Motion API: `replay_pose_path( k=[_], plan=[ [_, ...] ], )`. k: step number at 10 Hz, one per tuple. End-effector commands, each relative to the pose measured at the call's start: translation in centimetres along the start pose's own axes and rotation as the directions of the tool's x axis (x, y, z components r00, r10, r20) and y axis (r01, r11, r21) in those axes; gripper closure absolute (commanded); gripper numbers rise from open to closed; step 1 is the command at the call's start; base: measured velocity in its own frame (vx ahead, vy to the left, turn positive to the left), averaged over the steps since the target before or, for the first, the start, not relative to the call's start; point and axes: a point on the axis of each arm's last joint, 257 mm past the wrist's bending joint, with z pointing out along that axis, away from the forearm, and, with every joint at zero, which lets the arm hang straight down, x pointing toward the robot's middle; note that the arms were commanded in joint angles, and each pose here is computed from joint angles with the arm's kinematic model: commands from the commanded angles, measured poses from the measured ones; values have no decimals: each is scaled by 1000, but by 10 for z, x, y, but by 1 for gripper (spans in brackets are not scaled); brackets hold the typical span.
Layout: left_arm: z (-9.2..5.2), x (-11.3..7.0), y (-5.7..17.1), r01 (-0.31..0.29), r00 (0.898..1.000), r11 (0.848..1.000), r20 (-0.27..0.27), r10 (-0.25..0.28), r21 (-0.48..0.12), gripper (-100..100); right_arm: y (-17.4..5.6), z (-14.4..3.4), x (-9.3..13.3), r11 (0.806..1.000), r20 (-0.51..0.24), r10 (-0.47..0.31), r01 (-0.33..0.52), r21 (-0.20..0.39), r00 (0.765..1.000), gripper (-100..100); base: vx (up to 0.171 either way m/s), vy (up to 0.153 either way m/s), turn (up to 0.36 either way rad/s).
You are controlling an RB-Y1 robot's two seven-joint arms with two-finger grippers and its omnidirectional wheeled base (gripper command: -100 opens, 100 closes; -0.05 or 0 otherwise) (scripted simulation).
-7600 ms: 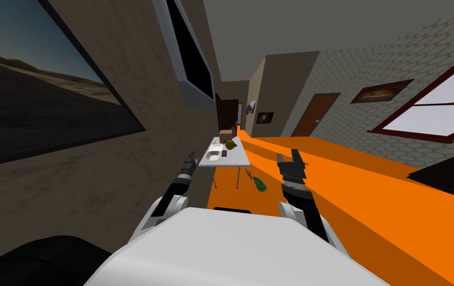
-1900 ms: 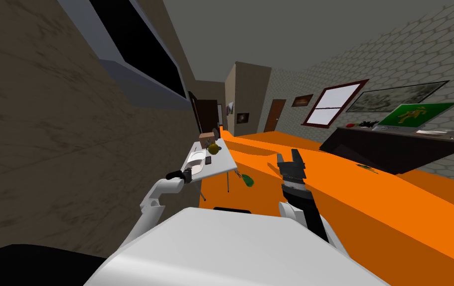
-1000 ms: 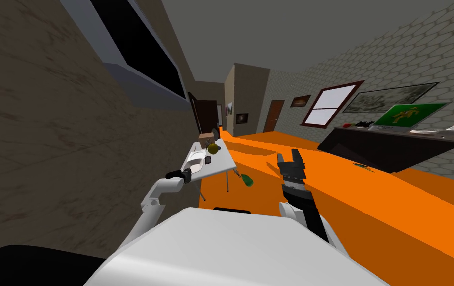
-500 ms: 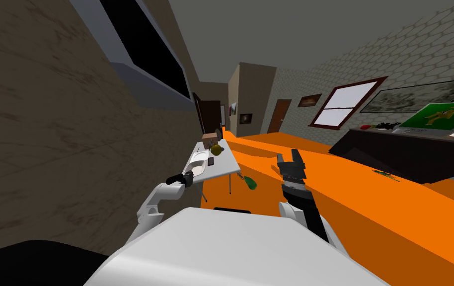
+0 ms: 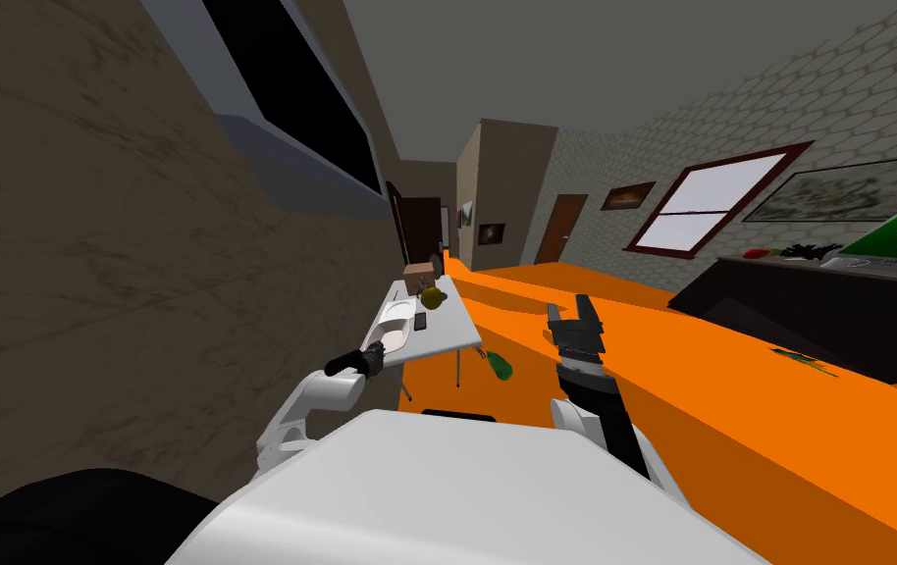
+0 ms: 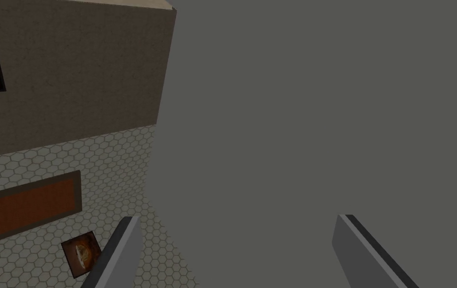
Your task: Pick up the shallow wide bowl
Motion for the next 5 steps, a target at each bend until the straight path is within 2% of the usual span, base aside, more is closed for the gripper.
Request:
replay_pose_path(
  k=[1,2,3,4,5],
  plan=[
    [-11,10,9,-5,1000,1000,-11,5,-6,100,0,0,0,1000,0,0,0,0,1000,0,74,50,118],
    [-13,12,4,-6,1000,1000,-15,6,6,100,0,0,0,1000,0,0,0,0,1000,0,54,27,47],
    [-22,19,8,-9,1000,1000,-24,9,7,100,0,0,0,1000,0,0,0,0,1000,0,51,17,60],
    [-18,17,6,-8,1000,1000,-18,8,5,100,0,0,0,1000,0,0,0,0,1000,0,25,6,13],
    [-19,18,6,-8,1000,1000,-20,8,5,0,0,0,0,1000,0,0,0,0,1000,0,0,0,0]
  ],
)
